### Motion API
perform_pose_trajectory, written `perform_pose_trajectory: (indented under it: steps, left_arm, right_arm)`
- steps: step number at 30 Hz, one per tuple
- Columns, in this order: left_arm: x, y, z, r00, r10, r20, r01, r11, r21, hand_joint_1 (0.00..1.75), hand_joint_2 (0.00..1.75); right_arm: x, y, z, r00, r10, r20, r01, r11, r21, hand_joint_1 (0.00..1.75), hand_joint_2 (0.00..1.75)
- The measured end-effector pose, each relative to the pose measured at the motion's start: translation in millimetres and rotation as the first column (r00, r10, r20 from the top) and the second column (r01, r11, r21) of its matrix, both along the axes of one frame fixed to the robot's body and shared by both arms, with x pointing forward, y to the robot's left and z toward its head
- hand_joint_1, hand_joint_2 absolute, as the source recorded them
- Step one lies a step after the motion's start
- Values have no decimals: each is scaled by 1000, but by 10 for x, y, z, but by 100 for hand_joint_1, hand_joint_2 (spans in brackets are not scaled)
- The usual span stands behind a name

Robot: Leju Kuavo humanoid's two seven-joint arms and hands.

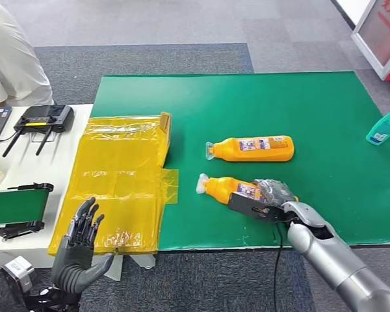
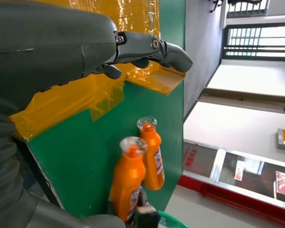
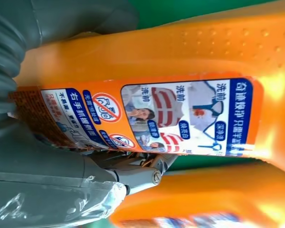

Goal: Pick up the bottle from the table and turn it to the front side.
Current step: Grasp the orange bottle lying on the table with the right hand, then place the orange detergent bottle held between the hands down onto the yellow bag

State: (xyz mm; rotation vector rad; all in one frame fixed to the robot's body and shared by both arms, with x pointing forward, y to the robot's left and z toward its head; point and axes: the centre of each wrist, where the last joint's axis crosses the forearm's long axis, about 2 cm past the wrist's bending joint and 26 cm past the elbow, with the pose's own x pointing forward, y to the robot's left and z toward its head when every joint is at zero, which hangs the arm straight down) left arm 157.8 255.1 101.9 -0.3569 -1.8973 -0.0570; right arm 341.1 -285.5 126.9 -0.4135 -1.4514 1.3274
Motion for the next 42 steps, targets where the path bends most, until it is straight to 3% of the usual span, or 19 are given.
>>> perform_pose_trajectory:
  steps: [2, 6, 10, 14, 20, 34, 42]
  left_arm:
    - [-4, -2, -2, 1000, -1, 1, 1, 1000, -2, 0, 175]
    - [1, -34, 5, 1000, -6, 7, 6, 1000, -6, 0, 175]
    - [15, -105, 39, 1000, -16, 11, 16, 1000, -5, 0, 175]
    - [22, -152, 69, 999, -30, 16, 30, 1000, -6, 0, 175]
    - [23, -170, 84, 999, -43, 23, 43, 999, -17, 0, 175]
    - [226, -622, 321, 968, -234, 95, 242, 966, -94, 0, 175]
    - [332, -734, 320, 944, -325, 62, 326, 945, -16, 0, 175]
  right_arm:
    - [-154, 93, -36, 996, 85, -15, -79, 967, 241, 175, 175]
    - [-555, 351, -122, 973, 229, -12, -168, 746, 644, 175, 175]
    - [-839, 612, -86, 962, 274, 21, -176, 554, 814, 175, 175]
    - [-965, 745, -33, 961, 273, 43, -176, 483, 858, 175, 175]
    - [-1024, 794, -4, 965, 253, 74, -186, 452, 872, 175, 175]
    - [-1292, 1273, -241, 963, 262, 68, -204, 538, 818, 175, 175]
    - [-1369, 1475, -372, 945, 318, 74, -254, 573, 779, 175, 175]
